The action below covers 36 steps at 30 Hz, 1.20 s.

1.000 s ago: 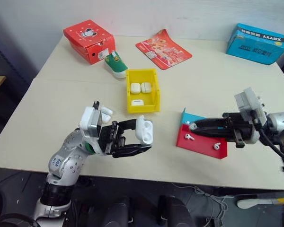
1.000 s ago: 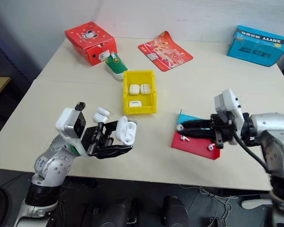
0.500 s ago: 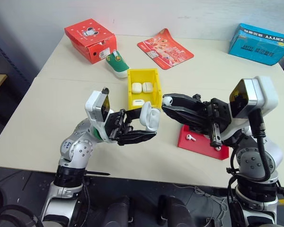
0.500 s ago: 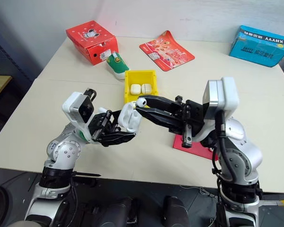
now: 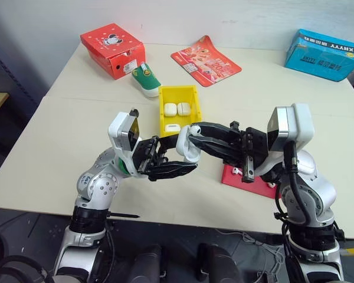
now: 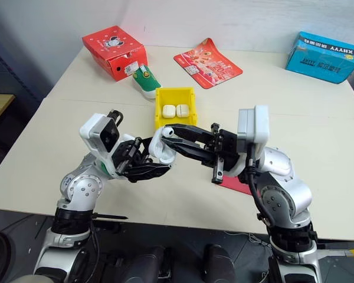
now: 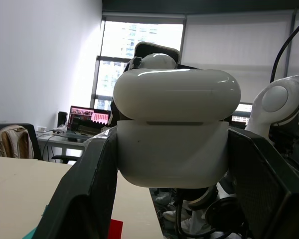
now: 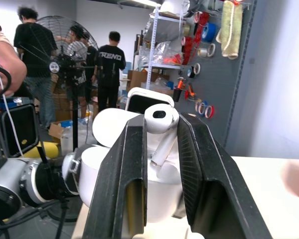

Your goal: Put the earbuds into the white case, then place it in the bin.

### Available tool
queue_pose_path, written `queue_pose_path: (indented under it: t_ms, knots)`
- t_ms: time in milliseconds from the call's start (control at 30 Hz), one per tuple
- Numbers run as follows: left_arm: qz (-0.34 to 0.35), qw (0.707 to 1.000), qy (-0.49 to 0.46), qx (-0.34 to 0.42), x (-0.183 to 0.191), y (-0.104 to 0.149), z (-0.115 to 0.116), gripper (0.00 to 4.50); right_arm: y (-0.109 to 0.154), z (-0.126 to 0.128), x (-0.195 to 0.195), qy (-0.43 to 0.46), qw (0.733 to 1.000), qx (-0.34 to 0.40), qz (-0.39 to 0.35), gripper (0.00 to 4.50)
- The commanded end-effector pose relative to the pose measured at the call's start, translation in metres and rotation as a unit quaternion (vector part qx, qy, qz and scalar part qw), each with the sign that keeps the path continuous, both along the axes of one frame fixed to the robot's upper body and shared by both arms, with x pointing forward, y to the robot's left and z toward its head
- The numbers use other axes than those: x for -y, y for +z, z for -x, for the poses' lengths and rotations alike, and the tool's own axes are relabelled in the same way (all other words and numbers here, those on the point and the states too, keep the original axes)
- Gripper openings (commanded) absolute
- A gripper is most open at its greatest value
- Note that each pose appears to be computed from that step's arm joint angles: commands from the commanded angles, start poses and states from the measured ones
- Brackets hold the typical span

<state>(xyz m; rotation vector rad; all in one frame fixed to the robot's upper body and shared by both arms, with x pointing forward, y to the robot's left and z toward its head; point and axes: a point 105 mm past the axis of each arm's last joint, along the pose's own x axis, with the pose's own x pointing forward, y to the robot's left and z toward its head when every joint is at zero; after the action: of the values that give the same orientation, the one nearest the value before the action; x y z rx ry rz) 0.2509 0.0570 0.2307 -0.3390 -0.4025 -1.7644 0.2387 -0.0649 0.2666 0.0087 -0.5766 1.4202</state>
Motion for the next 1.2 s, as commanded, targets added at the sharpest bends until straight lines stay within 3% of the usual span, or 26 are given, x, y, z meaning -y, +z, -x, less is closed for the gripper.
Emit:
queue_pose_path:
  t_ms: [33,400,600,800,867,967,1067,1200]
  knots:
    - [0.015,0.999,-0.012,0.032,0.000,0.014,0.009,2.82,-0.003,0.001,-0.001,0.002,1.000,0.019,0.014,0.44]
    - [0.016,0.999,-0.011,0.042,0.003,0.015,0.011,2.82,-0.020,0.000,0.000,0.031,0.998,-0.032,0.032,0.44]
    - [0.018,0.999,-0.005,0.046,0.004,0.015,0.010,2.82,-0.012,0.001,0.004,0.016,0.999,-0.020,0.027,2.41]
    - [0.008,0.999,0.025,0.038,-0.001,0.006,0.005,2.82,-0.004,-0.003,0.050,-0.070,0.997,-0.020,0.031,4.48]
    - [-0.003,0.999,0.035,0.039,-0.005,0.001,0.004,2.82,-0.007,-0.006,0.073,-0.125,0.991,-0.025,0.043,4.48]
    - [-0.016,0.997,0.061,0.037,-0.013,-0.006,0.001,2.82,-0.018,-0.014,0.136,-0.256,0.964,-0.056,0.043,4.48]
    - [-0.027,0.995,0.088,0.027,-0.020,-0.015,-0.002,2.82,-0.059,-0.006,0.210,-0.371,0.914,-0.079,0.146,4.48]
    - [-0.029,0.994,0.104,0.022,-0.022,-0.019,-0.002,2.82,-0.096,0.011,0.287,-0.476,0.843,-0.120,0.219,4.48]
